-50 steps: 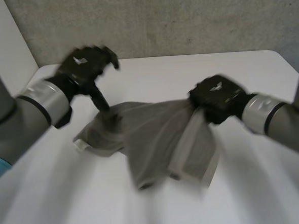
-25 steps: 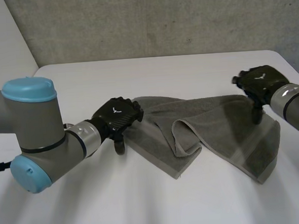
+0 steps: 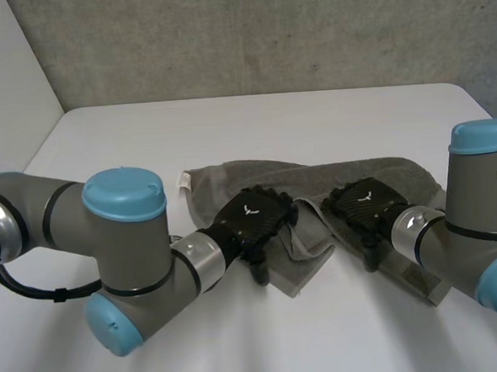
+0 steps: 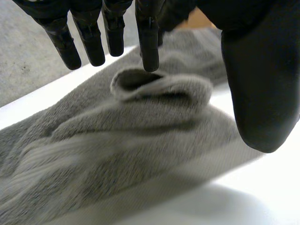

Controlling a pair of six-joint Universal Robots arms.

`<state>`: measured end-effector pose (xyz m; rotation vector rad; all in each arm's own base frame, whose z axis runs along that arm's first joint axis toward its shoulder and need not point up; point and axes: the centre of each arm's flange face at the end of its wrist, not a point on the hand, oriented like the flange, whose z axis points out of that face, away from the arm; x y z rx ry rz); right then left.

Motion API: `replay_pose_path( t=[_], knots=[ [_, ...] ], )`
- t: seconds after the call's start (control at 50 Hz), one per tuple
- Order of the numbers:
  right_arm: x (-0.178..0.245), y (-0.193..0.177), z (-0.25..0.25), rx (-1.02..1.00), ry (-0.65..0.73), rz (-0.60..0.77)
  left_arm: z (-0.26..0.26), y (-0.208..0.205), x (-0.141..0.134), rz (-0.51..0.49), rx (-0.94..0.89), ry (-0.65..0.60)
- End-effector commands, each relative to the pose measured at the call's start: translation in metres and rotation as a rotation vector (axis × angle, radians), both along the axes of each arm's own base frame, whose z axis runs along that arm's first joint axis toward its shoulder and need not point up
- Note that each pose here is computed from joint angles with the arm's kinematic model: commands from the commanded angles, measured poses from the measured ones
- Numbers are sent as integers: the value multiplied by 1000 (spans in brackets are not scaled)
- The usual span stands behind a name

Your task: Fold the towel.

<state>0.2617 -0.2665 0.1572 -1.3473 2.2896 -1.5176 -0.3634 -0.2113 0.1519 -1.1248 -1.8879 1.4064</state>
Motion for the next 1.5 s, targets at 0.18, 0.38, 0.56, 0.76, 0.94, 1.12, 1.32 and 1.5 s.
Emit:
replay_pose_path(
  t=[0.18,0.38,0.56,0.76,0.94,1.12,1.32,1.5],
  knots=[
    [-29,7,5,-20,13,-102,6,-28,-38,137,94,183],
    [-40,16,-8,-47,-1,-133,-8,-48,-58,213,161,246],
    [-40,18,-13,8,-132,-201,-27,-63,-68,298,117,250],
    [-38,19,-13,12,-144,-196,-50,-74,-74,291,-5,146],
    [-39,18,-13,11,-151,-206,-43,-78,-78,288,-52,157],
    [-38,14,-11,5,-202,-229,-7,-56,-83,261,-26,216],
    [-25,-5,-2,17,-387,-278,51,-36,-61,257,-67,279],
    [-15,2,8,17,-391,-248,9,-41,-68,253,-60,246]
  ],
)
